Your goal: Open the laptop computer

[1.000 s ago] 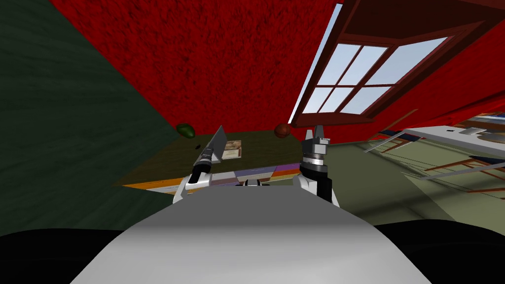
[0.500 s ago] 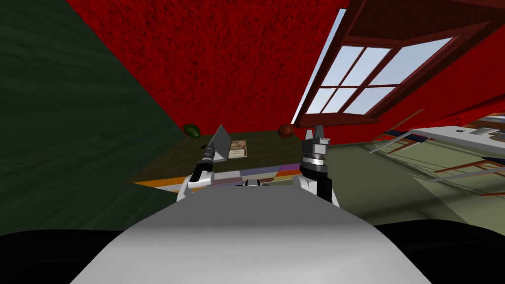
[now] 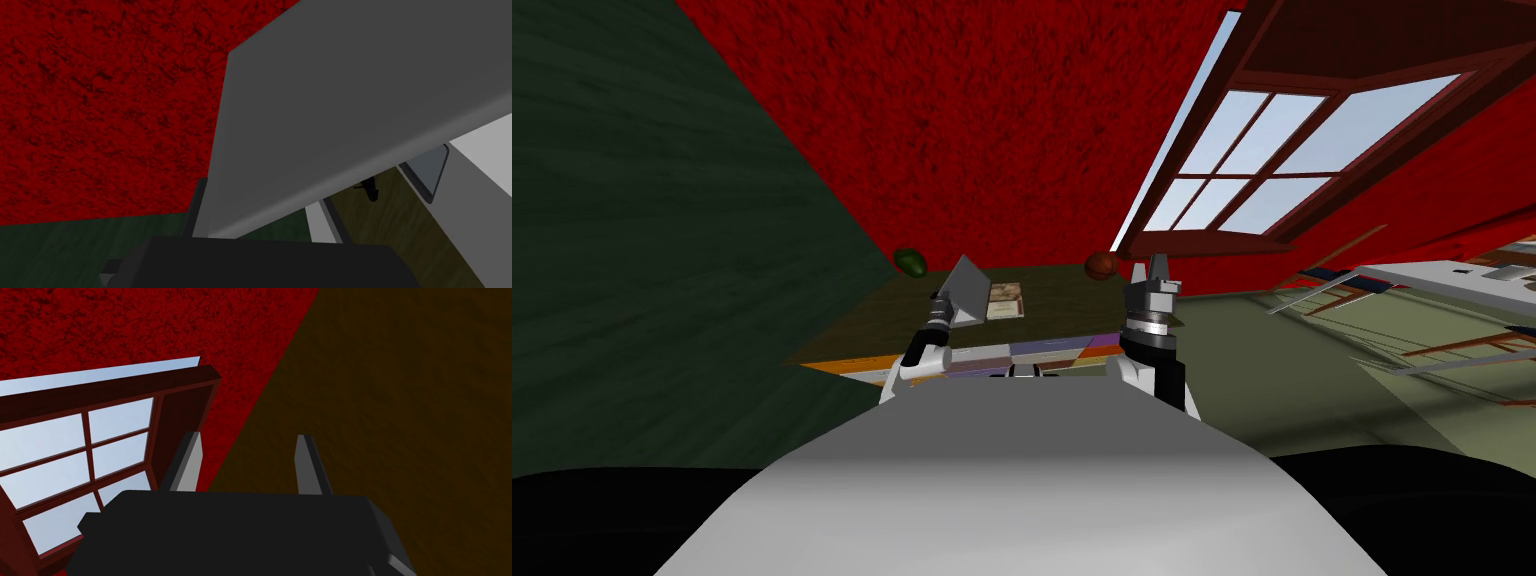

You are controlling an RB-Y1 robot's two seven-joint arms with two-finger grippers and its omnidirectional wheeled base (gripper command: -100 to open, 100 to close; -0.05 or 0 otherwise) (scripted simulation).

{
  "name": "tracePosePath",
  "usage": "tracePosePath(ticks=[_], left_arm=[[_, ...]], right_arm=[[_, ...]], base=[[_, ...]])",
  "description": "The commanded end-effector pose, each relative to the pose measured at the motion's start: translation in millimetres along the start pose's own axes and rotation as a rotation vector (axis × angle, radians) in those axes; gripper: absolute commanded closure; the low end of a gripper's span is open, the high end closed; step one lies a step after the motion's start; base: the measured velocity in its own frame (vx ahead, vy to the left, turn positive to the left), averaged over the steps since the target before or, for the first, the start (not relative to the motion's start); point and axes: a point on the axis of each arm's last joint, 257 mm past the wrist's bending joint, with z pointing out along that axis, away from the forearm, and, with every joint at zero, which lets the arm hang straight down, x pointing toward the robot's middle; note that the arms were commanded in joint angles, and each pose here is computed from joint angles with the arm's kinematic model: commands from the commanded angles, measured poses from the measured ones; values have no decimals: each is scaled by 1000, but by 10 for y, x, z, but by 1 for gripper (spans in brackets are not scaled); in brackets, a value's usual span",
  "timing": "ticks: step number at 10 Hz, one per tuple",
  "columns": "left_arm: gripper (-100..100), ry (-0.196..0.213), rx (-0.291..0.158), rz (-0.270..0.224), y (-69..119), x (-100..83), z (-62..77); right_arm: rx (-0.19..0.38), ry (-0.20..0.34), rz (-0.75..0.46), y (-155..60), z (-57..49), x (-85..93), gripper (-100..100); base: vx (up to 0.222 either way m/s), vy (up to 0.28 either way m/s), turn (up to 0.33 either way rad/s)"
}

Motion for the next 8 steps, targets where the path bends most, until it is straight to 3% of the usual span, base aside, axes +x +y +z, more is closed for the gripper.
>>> tracePosePath(ticks=[1,7,8], left_arm=[[100,16,-15,-129,121,111,32],[100,37,-48,-380,364,340,107],[100,35,-49,-349,363,311,99]], right_arm=[[0,0,0,0,0,0,0],[0,0,0,0,0,0,0],[0,0,0,0,0,0,0]], base=[[-16,110,29],[-15,87,28],[-3,44,1]])
